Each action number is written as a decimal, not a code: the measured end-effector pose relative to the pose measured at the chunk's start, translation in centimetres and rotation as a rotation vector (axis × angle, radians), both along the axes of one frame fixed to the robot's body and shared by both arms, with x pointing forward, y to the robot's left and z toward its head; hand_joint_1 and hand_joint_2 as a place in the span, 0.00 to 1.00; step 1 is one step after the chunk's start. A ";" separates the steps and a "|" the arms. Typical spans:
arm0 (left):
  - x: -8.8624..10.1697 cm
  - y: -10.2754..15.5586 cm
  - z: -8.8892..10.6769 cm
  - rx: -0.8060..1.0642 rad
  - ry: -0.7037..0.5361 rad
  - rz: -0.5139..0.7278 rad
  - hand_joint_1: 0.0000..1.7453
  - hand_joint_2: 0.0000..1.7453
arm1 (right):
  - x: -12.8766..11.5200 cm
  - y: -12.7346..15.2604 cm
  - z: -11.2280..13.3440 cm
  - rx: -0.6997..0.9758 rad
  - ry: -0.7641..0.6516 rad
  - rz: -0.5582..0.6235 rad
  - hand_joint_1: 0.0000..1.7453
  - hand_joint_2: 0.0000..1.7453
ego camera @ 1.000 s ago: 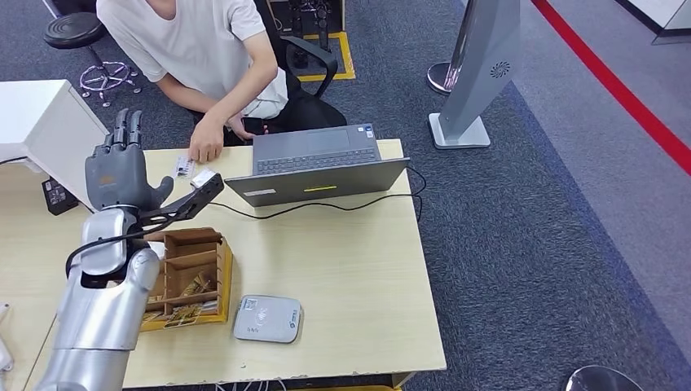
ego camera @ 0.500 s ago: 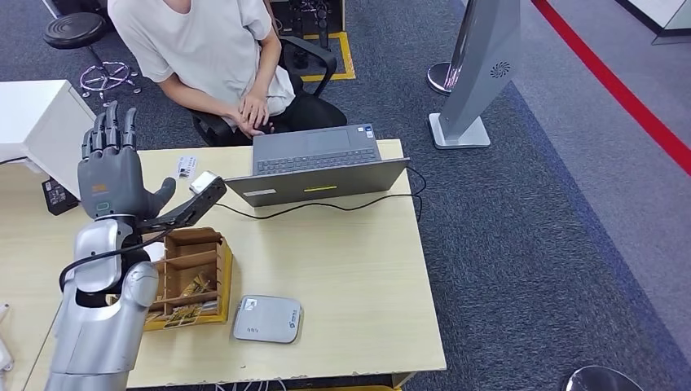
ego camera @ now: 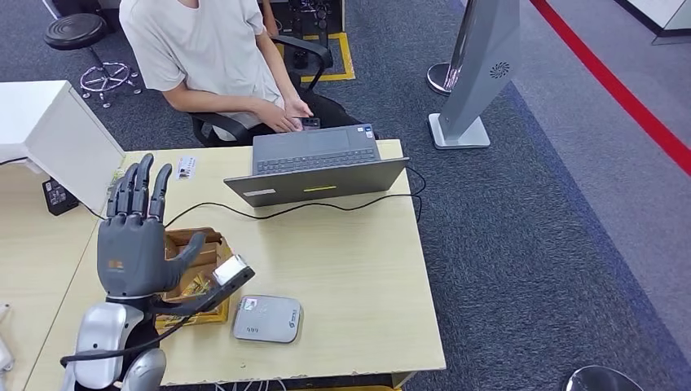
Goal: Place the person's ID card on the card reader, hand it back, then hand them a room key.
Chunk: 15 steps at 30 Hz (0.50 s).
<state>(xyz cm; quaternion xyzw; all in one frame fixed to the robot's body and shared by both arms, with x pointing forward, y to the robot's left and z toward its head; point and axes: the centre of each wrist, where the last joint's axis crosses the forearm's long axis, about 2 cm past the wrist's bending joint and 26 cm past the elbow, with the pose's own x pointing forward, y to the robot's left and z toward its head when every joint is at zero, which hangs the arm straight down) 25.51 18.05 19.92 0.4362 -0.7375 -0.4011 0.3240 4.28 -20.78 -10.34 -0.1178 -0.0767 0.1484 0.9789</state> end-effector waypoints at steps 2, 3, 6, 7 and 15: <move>-1.5 0.1 -0.7 0.003 0.006 -0.016 0.00 1.00 | -0.1 0.0 0.0 0.001 -0.002 -0.011 0.00 1.00; -2.2 0.2 -1.1 0.007 0.010 -0.023 0.00 1.00 | -0.1 0.0 0.0 0.001 -0.002 -0.016 0.00 1.00; -4.3 0.6 -2.3 0.023 0.031 -0.047 0.00 1.00 | -0.2 -0.1 0.0 0.000 -0.005 -0.031 0.00 1.00; -5.0 0.7 -2.8 0.028 0.046 -0.054 0.00 1.00 | -0.3 -0.1 0.0 0.000 -0.007 -0.037 0.00 1.00; -8.9 2.2 -6.0 0.029 0.283 -0.028 0.00 1.00 | -0.5 -0.1 -0.1 0.007 -0.023 -0.052 0.00 1.00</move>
